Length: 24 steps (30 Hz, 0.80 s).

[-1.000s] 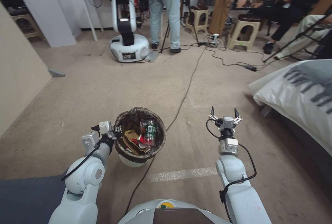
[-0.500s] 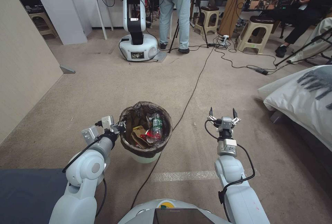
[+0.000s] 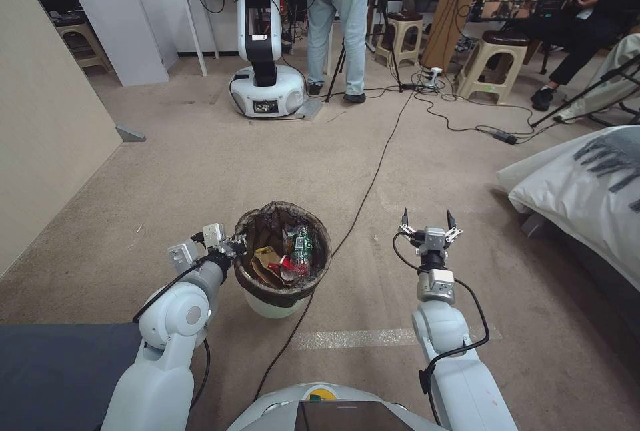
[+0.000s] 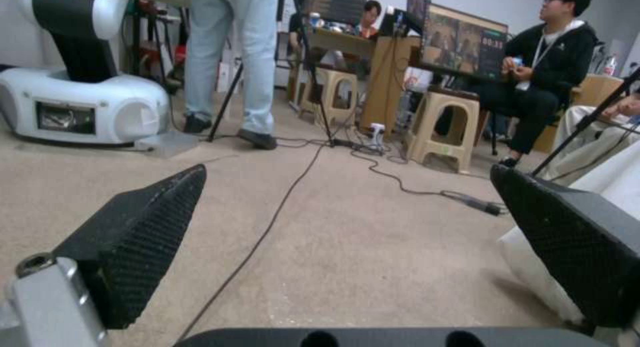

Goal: Pick up the trash bin, then pick up the garbage from the floor and place it into the trash bin.

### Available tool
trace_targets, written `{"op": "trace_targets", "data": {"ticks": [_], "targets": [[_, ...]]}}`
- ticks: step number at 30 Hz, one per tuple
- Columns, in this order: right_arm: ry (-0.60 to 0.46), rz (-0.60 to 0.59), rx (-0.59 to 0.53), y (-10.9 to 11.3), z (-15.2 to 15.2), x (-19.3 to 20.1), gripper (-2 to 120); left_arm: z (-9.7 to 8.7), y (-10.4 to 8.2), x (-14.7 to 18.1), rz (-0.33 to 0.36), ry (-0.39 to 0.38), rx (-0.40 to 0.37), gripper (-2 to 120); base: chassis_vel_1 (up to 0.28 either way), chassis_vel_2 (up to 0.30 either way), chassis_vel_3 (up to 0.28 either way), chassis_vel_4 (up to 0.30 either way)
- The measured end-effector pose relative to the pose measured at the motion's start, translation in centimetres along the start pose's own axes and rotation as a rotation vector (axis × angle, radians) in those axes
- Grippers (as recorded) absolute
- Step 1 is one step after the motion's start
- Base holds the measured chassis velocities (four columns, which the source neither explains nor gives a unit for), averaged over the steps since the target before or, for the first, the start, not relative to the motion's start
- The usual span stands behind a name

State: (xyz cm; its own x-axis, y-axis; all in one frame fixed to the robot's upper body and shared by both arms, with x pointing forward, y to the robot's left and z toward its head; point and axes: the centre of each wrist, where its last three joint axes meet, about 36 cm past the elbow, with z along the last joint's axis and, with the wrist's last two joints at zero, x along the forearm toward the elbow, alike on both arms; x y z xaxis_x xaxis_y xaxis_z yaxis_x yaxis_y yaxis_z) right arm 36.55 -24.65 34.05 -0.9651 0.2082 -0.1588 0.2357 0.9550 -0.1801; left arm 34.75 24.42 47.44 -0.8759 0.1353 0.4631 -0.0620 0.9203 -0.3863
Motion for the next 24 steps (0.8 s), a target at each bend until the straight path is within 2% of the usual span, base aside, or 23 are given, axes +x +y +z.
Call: {"op": "trace_targets", "data": {"ticks": [24], "targets": [[0.003,0.003,0.003,-0.1,0.1,0.2,100,0.0,2.3,-5.0,0.030,0.067,0.143,5,0.000,0.000,0.000,0.000]]}}
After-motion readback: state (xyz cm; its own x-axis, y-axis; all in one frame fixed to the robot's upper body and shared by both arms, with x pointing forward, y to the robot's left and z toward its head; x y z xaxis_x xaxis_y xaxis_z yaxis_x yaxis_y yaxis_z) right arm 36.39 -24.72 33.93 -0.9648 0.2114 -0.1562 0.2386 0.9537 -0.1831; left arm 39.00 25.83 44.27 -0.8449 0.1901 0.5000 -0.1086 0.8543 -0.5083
